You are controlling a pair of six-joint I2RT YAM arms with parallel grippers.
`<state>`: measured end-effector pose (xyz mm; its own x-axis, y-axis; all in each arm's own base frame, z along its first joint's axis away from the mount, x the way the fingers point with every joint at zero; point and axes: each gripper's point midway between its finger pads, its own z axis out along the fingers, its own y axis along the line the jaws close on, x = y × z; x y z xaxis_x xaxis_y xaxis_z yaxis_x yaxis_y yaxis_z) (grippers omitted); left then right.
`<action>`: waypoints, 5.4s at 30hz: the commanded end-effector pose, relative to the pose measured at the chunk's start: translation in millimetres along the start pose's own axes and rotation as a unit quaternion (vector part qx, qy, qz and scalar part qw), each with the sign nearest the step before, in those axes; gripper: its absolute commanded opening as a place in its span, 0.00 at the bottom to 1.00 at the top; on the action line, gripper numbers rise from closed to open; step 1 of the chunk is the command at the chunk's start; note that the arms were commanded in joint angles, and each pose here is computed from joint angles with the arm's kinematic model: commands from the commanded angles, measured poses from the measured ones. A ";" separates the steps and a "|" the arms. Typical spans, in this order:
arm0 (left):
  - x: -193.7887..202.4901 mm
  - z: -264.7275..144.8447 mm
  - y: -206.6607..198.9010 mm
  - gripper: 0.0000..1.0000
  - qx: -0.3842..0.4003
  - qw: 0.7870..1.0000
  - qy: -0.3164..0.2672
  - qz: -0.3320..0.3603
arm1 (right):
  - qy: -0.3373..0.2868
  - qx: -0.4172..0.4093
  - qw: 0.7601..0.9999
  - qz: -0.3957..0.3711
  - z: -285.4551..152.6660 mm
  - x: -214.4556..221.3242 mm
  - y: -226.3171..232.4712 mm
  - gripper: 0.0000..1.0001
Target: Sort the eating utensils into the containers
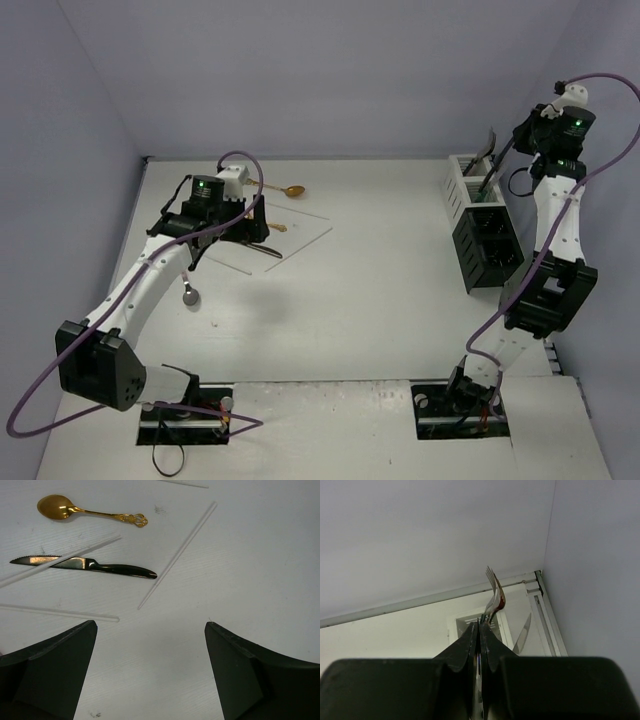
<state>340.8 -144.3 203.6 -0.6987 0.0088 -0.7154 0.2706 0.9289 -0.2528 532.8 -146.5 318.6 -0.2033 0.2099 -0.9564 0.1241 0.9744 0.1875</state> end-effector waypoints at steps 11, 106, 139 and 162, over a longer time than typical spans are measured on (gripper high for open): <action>-2.5 6.7 31.5 0.87 -0.059 0.996 -0.012 -0.072 | -0.054 -0.031 0.997 -0.047 11.1 -15.1 15.0 0.24; 94.4 161.8 87.7 0.26 0.259 0.657 0.210 0.676 | -0.066 -0.162 0.979 -0.104 -83.1 -17.3 111.5 0.68; -71.9 60.7 -104.2 0.00 0.340 0.897 0.015 0.282 | -0.117 -0.255 0.929 -0.242 -117.3 -31.8 180.9 0.56; 0.0 64.4 -74.2 0.00 0.136 0.957 0.221 -0.132 | -0.201 -0.553 0.413 -0.695 -312.4 213.5 406.4 0.58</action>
<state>373.5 -238.9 154.4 -0.9443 0.1124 -0.3093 0.2773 0.7778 -0.5640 235.8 292.8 279.9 0.8279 -0.4382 -0.3502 -0.4881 -0.2549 -0.8347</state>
